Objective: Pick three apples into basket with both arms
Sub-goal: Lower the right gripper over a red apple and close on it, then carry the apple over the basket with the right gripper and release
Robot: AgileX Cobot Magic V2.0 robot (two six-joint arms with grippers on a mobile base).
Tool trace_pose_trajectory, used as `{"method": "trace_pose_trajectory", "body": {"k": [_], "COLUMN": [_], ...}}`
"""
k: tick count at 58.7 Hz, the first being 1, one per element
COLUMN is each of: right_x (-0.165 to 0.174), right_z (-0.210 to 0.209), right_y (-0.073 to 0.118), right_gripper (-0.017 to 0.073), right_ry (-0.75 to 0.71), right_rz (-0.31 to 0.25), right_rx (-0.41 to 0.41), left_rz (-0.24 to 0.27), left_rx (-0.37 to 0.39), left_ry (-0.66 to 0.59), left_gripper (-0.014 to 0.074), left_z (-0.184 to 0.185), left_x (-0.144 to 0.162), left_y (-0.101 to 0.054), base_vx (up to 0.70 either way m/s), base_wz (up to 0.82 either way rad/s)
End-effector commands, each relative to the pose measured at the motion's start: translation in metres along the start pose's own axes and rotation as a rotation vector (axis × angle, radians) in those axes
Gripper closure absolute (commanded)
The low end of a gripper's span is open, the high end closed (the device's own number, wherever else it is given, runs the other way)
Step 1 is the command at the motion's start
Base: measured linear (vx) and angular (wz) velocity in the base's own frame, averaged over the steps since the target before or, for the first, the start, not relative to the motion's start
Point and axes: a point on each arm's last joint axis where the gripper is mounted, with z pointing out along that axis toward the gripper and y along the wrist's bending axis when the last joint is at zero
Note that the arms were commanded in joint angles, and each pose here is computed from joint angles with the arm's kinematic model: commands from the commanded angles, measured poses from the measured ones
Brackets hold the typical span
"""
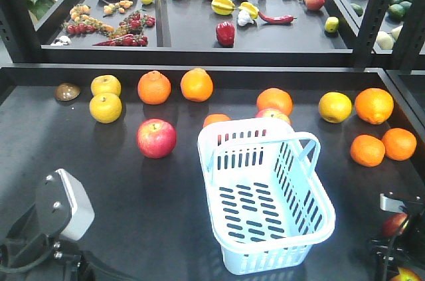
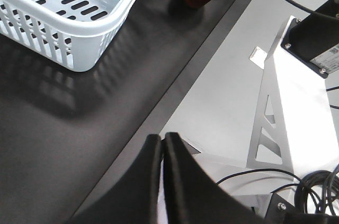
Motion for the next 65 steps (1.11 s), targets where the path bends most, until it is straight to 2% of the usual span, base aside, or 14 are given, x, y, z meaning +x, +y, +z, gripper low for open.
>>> {"method": "trace_pose_trajectory", "body": {"k": [1, 13, 16, 20, 27, 35, 38, 42, 49, 54, 60, 65], "right_x": [0.0, 0.014, 0.02, 0.029, 0.052, 0.077, 0.083, 0.086, 0.082, 0.073, 0.062, 0.052], "right_z": [-0.017, -0.062, -0.073, -0.092, -0.126, -0.155, -0.161, -0.161, -0.15, -0.145, -0.138, -0.13], "right_y": [-0.001, 0.005, 0.009, 0.016, 0.032, 0.069, 0.087, 0.108, 0.133, 0.142, 0.146, 0.147], "right_gripper": [0.0211, 0.0529, 0.0575, 0.0571, 0.0565, 0.0564, 0.0564, 0.0561, 0.0543, 0.0496, 0.0381, 0.0244], "right_ry": [-0.101, -0.289, -0.341, -0.434, -0.61, -0.798, -0.864, -0.913, -0.961, -0.96, -0.937, -0.916], "right_rz": [-0.003, -0.013, -0.027, -0.066, -0.098, -0.256, -0.287, -0.334, -0.395, -0.404, -0.399, -0.383], "right_rx": [0.009, 0.008, -0.016, -0.055, -0.161, -0.298, -0.377, -0.441, -0.435, -0.421, -0.413, -0.399], "left_rz": [-0.018, -0.018, -0.018, -0.018, -0.018, -0.018, -0.018, -0.018, -0.018, -0.018, -0.018, -0.018], "left_rx": [0.01, 0.01, 0.01, 0.01, 0.01, 0.01, 0.01, 0.01, 0.01, 0.01, 0.01, 0.01], "left_ry": [-0.069, -0.069, -0.069, -0.069, -0.069, -0.069, -0.069, -0.069, -0.069, -0.069, -0.069, -0.069], "left_gripper": [0.06, 0.06, 0.06, 0.06, 0.06, 0.06, 0.06, 0.06, 0.06, 0.06, 0.06, 0.06], "left_z": [-0.005, -0.005, -0.005, -0.005, -0.005, -0.005, -0.005, -0.005, -0.005, -0.005, -0.005, -0.005], "left_x": [-0.01, -0.01, -0.01, -0.01, -0.01, -0.01, -0.01, -0.01, -0.01, -0.01, -0.01, -0.01], "left_y": [-0.004, -0.004, -0.004, -0.004, -0.004, -0.004, -0.004, -0.004, -0.004, -0.004, -0.004, -0.004], "base_vx": [0.0, 0.0, 0.0, 0.0, 0.0, 0.0, 0.0, 0.0, 0.0, 0.0, 0.0, 0.0], "base_wz": [0.0, 0.0, 0.0, 0.0, 0.0, 0.0, 0.0, 0.0, 0.0, 0.0, 0.0, 0.0]}}
